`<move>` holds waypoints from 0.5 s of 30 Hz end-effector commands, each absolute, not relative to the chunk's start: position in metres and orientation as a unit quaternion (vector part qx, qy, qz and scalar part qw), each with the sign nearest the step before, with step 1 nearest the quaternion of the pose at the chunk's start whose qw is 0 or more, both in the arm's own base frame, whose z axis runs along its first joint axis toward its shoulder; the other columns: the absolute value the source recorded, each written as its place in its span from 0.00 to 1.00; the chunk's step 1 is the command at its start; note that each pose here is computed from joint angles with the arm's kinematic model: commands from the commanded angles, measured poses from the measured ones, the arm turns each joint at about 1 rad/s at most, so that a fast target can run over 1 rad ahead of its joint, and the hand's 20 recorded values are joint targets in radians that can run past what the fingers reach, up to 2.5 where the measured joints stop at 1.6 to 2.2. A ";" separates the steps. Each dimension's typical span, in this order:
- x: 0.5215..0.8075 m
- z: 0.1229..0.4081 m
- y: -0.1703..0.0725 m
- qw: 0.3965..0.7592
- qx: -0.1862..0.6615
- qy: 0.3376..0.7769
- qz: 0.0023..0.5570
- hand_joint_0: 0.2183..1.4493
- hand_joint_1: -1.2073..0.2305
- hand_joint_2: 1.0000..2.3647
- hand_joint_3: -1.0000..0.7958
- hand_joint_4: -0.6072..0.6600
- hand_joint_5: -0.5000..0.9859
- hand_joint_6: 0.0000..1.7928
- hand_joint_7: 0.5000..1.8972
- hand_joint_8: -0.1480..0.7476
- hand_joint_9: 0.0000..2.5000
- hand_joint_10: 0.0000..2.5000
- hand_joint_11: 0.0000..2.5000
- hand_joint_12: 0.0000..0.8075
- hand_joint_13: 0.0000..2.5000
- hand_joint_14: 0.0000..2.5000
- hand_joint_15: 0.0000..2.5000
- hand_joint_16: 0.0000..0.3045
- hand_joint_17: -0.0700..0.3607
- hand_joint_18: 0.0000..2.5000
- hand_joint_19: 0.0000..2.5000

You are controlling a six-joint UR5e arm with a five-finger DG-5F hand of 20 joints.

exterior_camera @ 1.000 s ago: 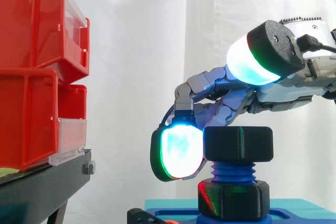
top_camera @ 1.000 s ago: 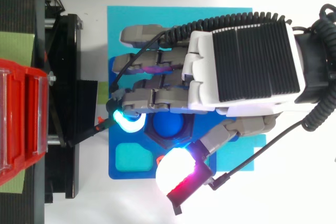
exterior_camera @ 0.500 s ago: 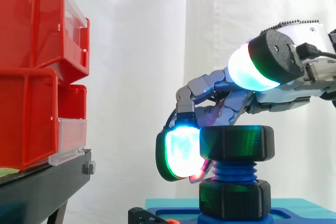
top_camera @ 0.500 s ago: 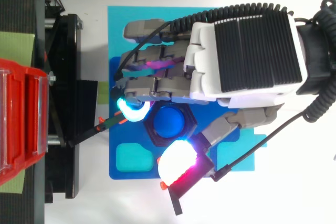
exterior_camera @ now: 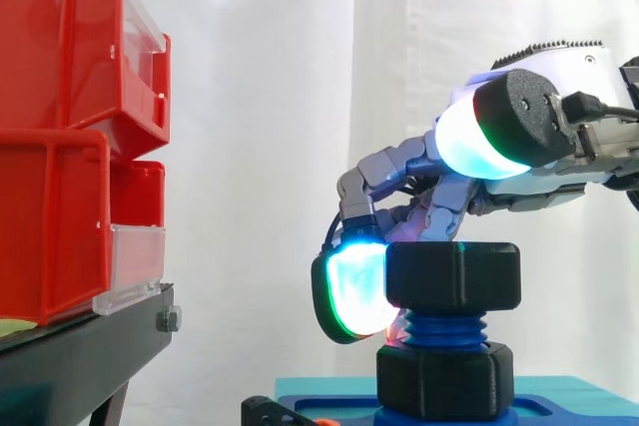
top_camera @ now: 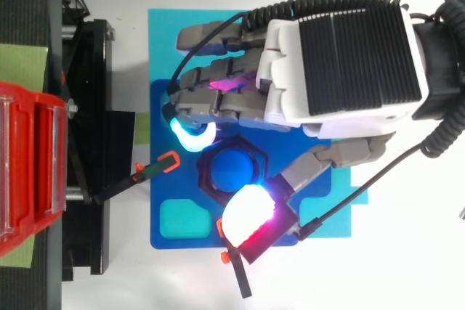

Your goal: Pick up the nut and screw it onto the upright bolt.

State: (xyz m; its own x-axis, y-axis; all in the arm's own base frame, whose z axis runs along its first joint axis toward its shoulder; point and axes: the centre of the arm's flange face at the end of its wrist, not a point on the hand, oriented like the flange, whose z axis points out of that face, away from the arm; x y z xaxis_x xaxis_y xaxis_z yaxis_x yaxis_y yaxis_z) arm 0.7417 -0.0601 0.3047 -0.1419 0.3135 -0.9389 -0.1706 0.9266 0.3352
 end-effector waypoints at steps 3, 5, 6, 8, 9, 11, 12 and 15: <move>0.741 0.304 -0.065 0.653 0.050 0.733 0.185 0.25 0.73 0.00 0.28 0.65 0.34 0.32 0.58 0.52 0.44 0.00 0.00 0.28 0.28 0.00 0.00 0.06 0.25 0.12 0.00; 0.741 0.305 -0.067 0.654 0.051 0.732 0.184 0.25 0.72 0.00 0.28 0.61 0.35 0.32 0.59 0.52 0.46 0.00 0.01 0.27 0.31 0.00 0.00 0.05 0.25 0.13 0.00; 0.741 0.305 -0.068 0.654 0.051 0.732 0.184 0.25 0.72 0.00 0.28 0.60 0.36 0.32 0.61 0.52 0.48 0.00 0.01 0.26 0.32 0.00 0.00 0.05 0.25 0.14 0.00; 0.741 0.305 -0.068 0.654 0.050 0.732 0.185 0.25 0.71 0.00 0.28 0.57 0.37 0.31 0.63 0.52 0.50 0.00 0.02 0.26 0.33 0.00 0.00 0.05 0.24 0.15 0.00; 0.741 0.305 -0.070 0.654 0.050 0.732 0.184 0.25 0.71 0.00 0.28 0.56 0.37 0.31 0.65 0.52 0.51 0.00 0.02 0.26 0.34 0.00 0.00 0.05 0.24 0.15 0.00; 0.740 0.305 -0.071 0.653 0.049 0.733 0.185 0.26 0.70 0.00 0.28 0.53 0.38 0.30 0.68 0.52 0.52 0.00 0.02 0.25 0.35 0.00 0.00 0.04 0.23 0.16 0.00; 0.740 0.305 -0.071 0.653 0.049 0.733 0.185 0.26 0.70 0.00 0.28 0.51 0.39 0.30 0.70 0.52 0.53 0.00 0.02 0.25 0.35 0.00 0.00 0.05 0.23 0.17 0.00; 0.739 0.305 -0.075 0.652 0.050 0.734 0.184 0.26 0.69 0.00 0.28 0.49 0.40 0.29 0.74 0.51 0.55 0.00 0.03 0.24 0.37 0.00 0.00 0.04 0.23 0.19 0.00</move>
